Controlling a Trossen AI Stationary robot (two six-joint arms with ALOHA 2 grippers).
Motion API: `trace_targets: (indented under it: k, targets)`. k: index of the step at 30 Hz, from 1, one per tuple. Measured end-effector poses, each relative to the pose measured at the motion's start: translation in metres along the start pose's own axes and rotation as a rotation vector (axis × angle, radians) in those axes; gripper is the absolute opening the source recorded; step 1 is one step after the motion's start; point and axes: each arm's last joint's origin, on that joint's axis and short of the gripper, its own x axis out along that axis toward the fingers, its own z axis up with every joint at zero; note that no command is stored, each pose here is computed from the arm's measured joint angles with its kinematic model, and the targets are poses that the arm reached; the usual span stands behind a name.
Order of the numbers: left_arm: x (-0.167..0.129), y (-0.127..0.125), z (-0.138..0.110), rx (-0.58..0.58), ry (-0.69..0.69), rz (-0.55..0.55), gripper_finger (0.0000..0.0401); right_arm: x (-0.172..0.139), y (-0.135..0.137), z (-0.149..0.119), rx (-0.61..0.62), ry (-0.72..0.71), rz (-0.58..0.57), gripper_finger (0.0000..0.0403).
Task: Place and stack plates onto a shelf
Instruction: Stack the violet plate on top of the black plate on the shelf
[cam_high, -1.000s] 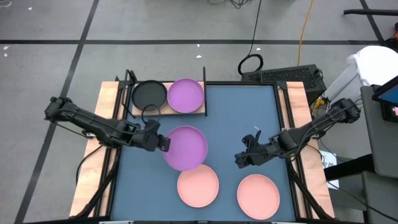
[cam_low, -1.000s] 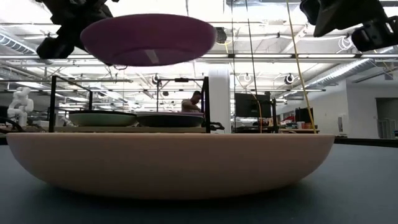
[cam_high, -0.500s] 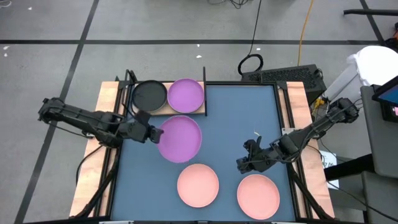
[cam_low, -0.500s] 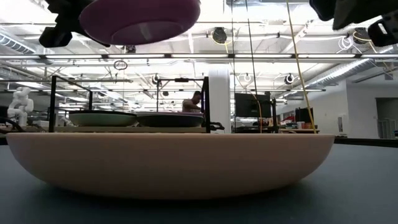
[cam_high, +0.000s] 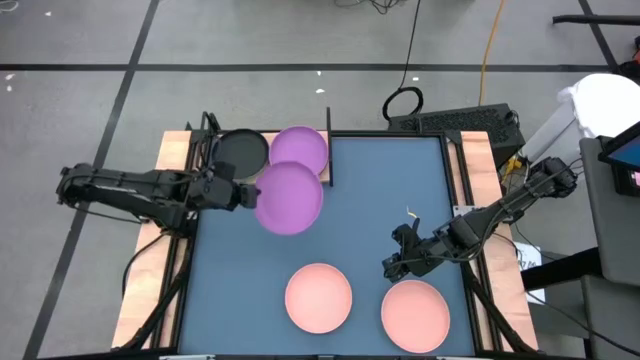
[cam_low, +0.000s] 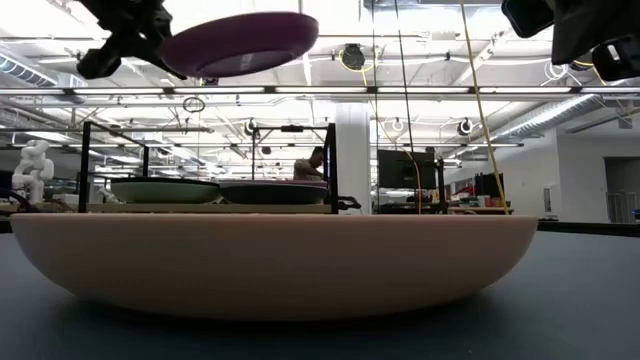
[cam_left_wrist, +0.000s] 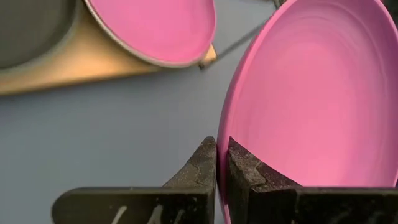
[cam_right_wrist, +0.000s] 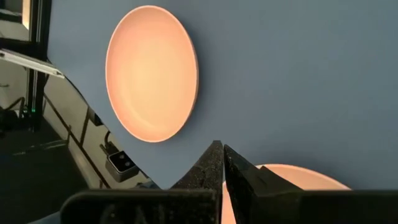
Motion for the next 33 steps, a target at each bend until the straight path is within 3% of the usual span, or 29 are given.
trace_targets:
  k: [15, 21, 30, 33]
  targets:
    - [-0.036, -0.003, 0.084, -0.025, -0.249, 0.139, 0.0011, 0.0, -0.001, 0.0, -0.108, -0.002, -0.007, 0.0]
    - [-0.043, 0.017, 0.098, -0.097, -0.248, 0.308, 0.0011, 0.0, -0.001, 0.0, -0.151, -0.002, -0.007, 0.0]
    - [-0.045, 0.034, 0.105, -0.194, -0.247, 0.416, 0.0011, 0.0, -0.001, 0.0, -0.236, -0.002, -0.006, 0.0]
    - [-0.046, 0.036, 0.104, -0.278, -0.274, 0.441, 0.0011, 0.0, -0.001, 0.0, -0.258, -0.002, -0.007, 0.0]
